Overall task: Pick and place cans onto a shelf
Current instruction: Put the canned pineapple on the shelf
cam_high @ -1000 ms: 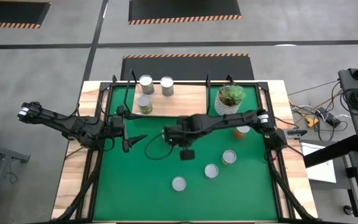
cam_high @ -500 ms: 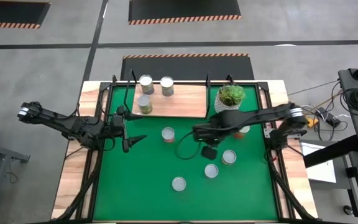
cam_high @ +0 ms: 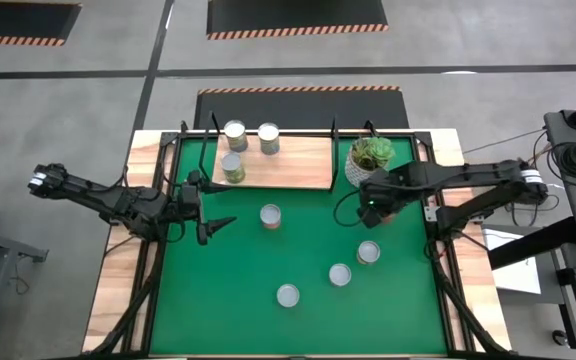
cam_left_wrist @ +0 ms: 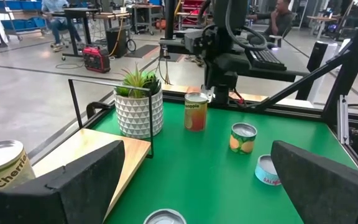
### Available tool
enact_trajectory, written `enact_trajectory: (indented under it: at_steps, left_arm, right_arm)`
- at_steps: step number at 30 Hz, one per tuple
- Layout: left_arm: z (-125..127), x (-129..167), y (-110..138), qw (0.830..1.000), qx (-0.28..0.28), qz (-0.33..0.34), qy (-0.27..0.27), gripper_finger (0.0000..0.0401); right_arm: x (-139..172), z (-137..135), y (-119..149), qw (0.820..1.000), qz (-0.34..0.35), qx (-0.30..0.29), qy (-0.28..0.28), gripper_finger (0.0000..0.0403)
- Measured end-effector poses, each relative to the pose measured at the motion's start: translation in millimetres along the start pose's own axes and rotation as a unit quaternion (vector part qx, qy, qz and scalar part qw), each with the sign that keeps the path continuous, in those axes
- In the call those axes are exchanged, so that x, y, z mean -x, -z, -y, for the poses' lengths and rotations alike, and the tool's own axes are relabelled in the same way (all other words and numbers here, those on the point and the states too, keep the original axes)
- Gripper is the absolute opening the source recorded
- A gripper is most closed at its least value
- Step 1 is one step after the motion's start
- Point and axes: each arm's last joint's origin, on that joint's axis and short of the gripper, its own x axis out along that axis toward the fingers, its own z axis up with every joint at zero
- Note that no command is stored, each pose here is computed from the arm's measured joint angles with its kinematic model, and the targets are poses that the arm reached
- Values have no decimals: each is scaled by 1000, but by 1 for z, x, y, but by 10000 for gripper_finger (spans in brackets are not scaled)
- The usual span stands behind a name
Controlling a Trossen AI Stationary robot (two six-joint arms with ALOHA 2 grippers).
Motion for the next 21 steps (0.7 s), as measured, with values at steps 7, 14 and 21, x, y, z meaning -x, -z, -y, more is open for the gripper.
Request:
enact_trajectory:
  at_steps: [7,14,21]
  left_arm:
    - [0,0,0,1000,-6,0,0,387]
    - [0,0,0,1000,-7,0,-1,387]
    - [0,0,0,1000,-8,-1,-1,387]
  right_arm:
    - [-11,19,-1,999,-6,-43,15,174]
    - [-32,26,-2,997,-32,-41,53,291]
    - [-42,32,-2,996,-45,-44,70,377]
